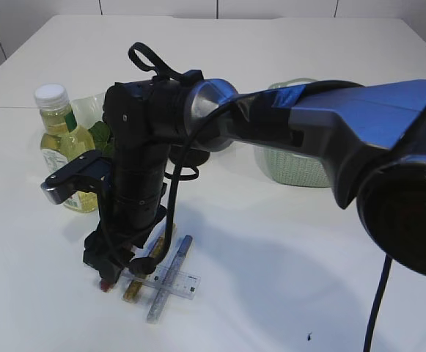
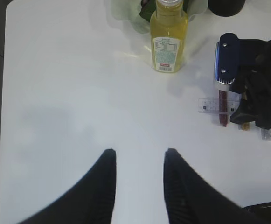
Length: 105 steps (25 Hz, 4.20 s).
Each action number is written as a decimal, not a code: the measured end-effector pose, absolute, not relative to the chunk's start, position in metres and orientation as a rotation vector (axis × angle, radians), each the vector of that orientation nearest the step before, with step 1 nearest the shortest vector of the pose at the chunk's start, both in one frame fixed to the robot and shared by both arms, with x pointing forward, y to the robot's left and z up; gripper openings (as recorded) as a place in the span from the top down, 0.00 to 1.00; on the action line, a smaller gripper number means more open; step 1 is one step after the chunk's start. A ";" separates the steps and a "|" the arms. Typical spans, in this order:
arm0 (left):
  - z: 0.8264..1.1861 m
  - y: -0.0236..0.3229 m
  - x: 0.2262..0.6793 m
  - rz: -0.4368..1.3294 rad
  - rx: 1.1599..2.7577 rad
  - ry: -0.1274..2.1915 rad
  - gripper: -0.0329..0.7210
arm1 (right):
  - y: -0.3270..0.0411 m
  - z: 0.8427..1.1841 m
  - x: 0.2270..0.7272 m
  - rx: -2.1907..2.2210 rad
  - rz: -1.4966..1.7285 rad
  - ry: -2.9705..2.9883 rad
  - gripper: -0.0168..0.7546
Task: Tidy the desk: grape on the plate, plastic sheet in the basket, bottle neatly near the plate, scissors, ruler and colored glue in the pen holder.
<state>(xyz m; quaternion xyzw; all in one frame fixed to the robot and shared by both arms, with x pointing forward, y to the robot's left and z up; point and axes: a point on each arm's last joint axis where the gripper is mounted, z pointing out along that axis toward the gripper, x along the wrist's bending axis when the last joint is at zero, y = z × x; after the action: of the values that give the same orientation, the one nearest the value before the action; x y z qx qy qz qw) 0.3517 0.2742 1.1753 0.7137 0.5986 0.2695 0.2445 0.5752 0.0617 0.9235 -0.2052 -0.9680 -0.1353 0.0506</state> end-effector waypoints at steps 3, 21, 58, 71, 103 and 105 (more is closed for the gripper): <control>1.175 0.274 0.352 0.736 1.949 1.634 0.62 | 0.062 0.921 0.575 -0.625 -0.406 -2.945 0.25; 1.175 0.275 0.352 0.743 1.949 1.635 0.62 | 0.063 0.909 0.577 -0.630 -0.394 -2.943 0.25; 1.176 0.277 0.353 0.784 1.950 1.638 0.62 | 0.066 0.928 0.580 -0.628 -0.351 -2.934 0.60; 1.176 0.277 0.353 0.785 1.952 1.637 0.62 | 0.061 0.926 0.585 -0.845 -0.277 -2.936 0.60; 1.176 0.277 0.353 0.785 1.952 1.637 0.62 | -0.028 1.001 0.497 -0.750 -0.918 -3.085 0.60; 1.176 0.277 0.353 0.785 1.952 1.637 0.62 | -0.030 1.005 0.508 -0.804 -1.038 -3.099 0.60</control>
<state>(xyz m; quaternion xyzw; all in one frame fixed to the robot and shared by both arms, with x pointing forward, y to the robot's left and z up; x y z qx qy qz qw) 0.3527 0.2771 1.1762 0.7117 0.5967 0.2862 0.2357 0.5081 -0.0296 1.0050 -0.2375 -0.9149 -0.3066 -0.1119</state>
